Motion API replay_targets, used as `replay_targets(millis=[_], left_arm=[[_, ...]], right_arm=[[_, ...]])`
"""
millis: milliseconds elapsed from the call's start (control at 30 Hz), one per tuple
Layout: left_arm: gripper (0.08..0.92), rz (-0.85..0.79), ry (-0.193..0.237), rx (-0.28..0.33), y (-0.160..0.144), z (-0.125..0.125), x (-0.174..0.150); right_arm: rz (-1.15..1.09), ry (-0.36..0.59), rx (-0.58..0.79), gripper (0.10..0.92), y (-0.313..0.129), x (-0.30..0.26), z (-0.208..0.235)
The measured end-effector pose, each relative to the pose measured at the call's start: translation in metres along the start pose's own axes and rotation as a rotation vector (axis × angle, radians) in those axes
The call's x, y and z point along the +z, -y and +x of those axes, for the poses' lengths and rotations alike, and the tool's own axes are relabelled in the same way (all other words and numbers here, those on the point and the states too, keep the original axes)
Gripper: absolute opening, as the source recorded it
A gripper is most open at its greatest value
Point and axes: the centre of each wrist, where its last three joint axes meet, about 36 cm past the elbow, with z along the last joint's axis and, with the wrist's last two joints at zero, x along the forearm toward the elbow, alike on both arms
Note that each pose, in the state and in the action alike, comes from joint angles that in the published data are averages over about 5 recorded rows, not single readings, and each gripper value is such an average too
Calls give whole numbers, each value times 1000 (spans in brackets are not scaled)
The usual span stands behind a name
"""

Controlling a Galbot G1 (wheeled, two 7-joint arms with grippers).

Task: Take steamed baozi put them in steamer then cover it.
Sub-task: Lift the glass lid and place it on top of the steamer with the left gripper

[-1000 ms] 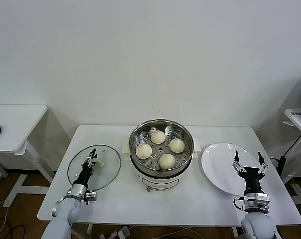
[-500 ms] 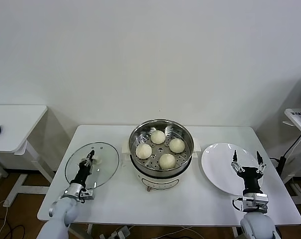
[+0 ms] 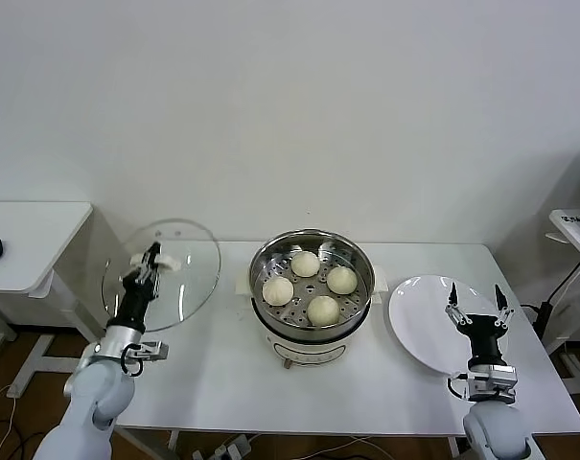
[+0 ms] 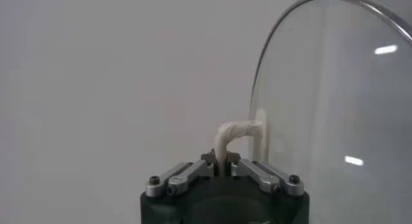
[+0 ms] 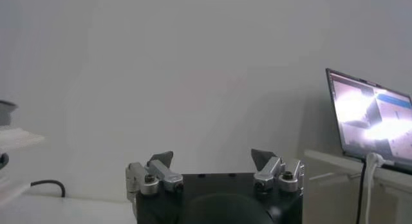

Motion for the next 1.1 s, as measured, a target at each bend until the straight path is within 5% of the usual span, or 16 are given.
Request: replay_targets(millis=[233,567,1100], left_arm=[[189,77,88,-51,-56,1,-83],[189,178,177,37,-64,-3,-189],[189,14,146,231,-30,-48,-281]], right_arm=[[3,-2,5,823,2,-3,-1],[4,-27,15,823,1,-1,-2],[-6,-55,27,823,-8,14,0]])
